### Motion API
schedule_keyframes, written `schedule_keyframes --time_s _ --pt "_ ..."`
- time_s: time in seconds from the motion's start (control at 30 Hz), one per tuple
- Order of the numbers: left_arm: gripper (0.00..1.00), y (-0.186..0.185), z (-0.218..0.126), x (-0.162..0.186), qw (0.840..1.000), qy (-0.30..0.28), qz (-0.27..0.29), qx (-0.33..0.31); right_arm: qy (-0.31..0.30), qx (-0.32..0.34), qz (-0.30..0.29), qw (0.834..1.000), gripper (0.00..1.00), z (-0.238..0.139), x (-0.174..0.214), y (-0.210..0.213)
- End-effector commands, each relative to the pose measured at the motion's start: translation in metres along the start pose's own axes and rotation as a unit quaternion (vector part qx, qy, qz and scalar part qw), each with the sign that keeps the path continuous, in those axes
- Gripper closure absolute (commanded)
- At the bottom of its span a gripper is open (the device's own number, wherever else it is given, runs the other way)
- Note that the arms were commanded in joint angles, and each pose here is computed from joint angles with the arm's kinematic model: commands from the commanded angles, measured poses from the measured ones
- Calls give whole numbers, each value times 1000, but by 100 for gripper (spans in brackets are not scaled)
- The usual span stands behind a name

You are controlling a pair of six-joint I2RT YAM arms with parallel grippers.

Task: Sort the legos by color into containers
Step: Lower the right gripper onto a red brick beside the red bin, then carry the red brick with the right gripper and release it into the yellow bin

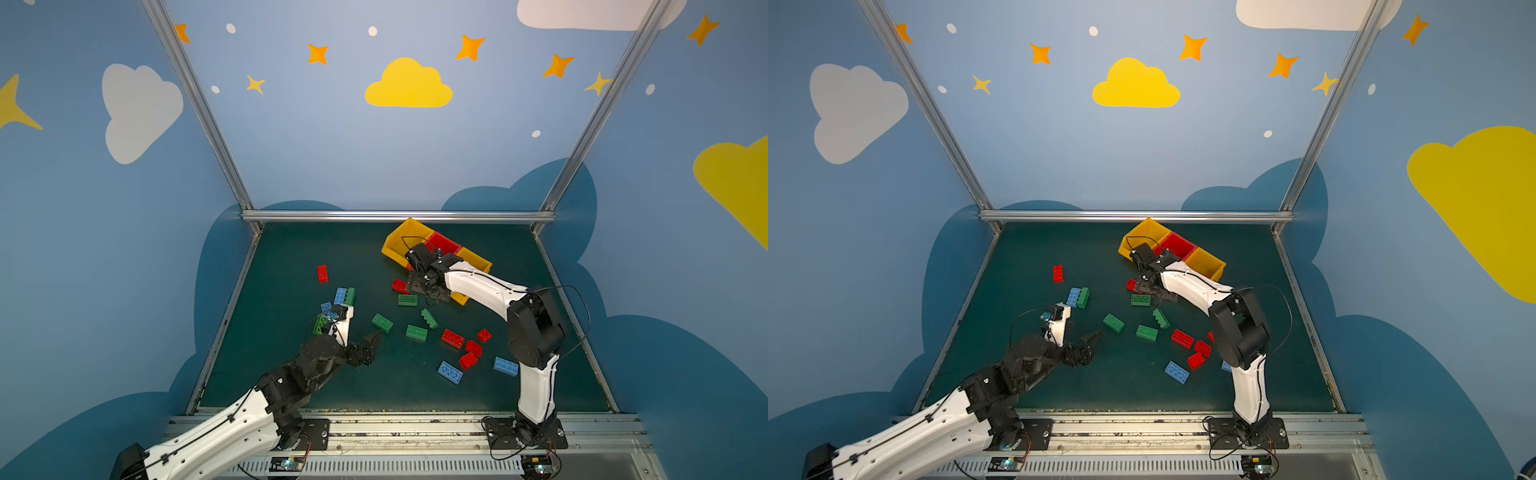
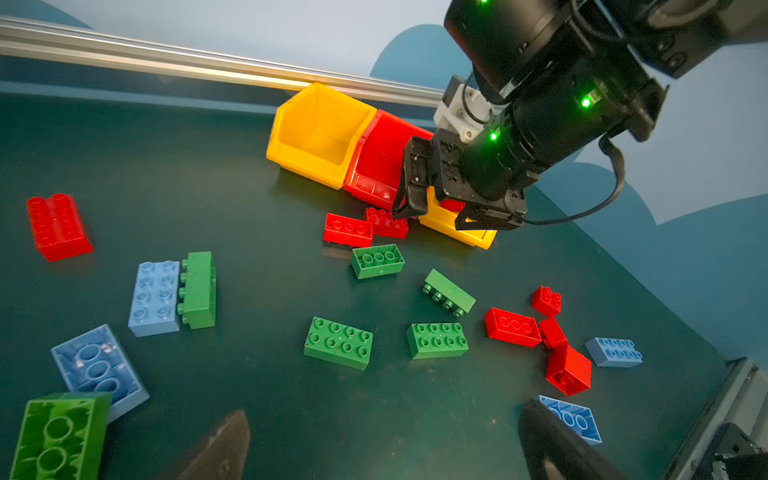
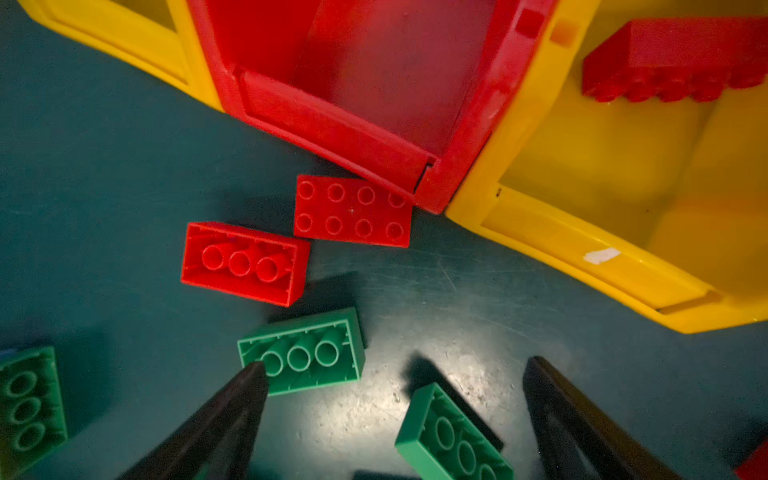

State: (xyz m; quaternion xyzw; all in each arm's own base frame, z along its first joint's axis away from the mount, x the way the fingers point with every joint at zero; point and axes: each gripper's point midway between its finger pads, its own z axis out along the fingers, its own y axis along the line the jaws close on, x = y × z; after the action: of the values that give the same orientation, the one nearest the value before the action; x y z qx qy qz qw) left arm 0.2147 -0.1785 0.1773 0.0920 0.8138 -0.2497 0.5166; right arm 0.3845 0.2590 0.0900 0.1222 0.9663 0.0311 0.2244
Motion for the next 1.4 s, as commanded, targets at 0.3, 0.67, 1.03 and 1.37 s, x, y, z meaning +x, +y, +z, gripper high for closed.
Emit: schedule_keyframes --time_s 0.3,0.67,1.03,1.37 --pt "0 22 -10 6 999 -29 -13 -33 -20 18 47 999 6 21 -21 16" --pt "0 22 -2 12 999 -15 1 -40 -3 30 45 999 7 47 -17 15" --pt "0 27 3 13 998 -12 7 -56 14 28 36 999 9 74 -27 8" --pt "0 28 11 14 998 -1 8 -65 30 30 20 999 17 87 -21 10"
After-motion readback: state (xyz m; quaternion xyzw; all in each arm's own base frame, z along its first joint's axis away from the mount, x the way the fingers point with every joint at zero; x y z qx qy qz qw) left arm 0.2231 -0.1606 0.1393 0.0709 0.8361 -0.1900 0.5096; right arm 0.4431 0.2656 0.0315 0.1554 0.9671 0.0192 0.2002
